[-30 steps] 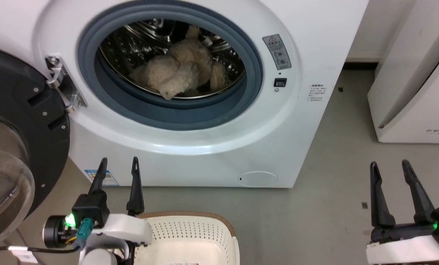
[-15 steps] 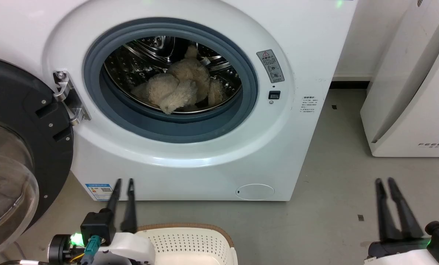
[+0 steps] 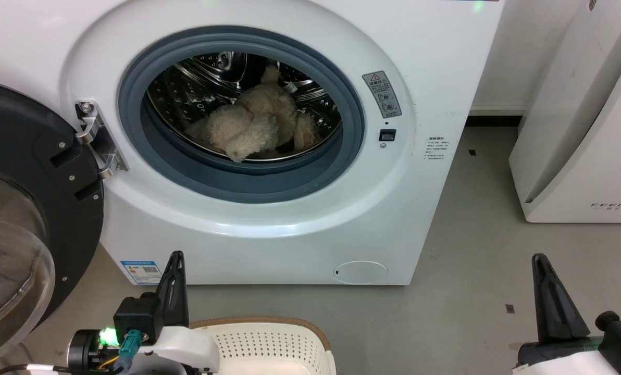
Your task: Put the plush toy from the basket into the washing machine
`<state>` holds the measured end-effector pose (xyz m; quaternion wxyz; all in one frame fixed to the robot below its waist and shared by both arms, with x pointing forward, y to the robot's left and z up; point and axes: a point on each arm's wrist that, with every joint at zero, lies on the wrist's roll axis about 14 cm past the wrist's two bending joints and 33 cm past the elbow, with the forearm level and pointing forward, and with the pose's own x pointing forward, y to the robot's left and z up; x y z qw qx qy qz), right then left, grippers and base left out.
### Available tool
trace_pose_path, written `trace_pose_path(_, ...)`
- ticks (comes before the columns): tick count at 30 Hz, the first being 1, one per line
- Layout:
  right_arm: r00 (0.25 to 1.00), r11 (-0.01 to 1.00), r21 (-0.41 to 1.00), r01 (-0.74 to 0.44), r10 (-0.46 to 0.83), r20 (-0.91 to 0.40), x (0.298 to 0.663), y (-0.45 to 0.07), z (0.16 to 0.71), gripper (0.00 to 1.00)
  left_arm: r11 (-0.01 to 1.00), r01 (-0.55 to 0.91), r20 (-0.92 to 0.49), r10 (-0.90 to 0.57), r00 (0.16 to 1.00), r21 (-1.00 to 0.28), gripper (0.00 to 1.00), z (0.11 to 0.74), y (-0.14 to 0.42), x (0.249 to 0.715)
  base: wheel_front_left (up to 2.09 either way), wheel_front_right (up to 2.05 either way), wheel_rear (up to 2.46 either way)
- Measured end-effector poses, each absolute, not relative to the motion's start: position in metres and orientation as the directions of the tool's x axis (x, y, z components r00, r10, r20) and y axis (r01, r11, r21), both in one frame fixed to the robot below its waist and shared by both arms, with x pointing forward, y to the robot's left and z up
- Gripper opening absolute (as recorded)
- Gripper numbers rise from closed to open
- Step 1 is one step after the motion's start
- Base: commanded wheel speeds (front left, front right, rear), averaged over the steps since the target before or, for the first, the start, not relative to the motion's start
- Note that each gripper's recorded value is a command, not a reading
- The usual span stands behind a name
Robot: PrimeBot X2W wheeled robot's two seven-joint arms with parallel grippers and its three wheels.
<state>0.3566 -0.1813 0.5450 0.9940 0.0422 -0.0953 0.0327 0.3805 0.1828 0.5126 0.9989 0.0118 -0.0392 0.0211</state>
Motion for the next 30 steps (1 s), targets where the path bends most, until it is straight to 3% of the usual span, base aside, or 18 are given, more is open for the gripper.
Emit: trace_pose_path(30,0.989,0.995,0.046,-0.087,0.080,0.128,0.3588,-0.1755,0.5367,0.00,0.999,-0.028,0.064,0.026,0.998,0.021,0.00,0.5188,0.1803,0.3810,0.00,0.00,0.00)
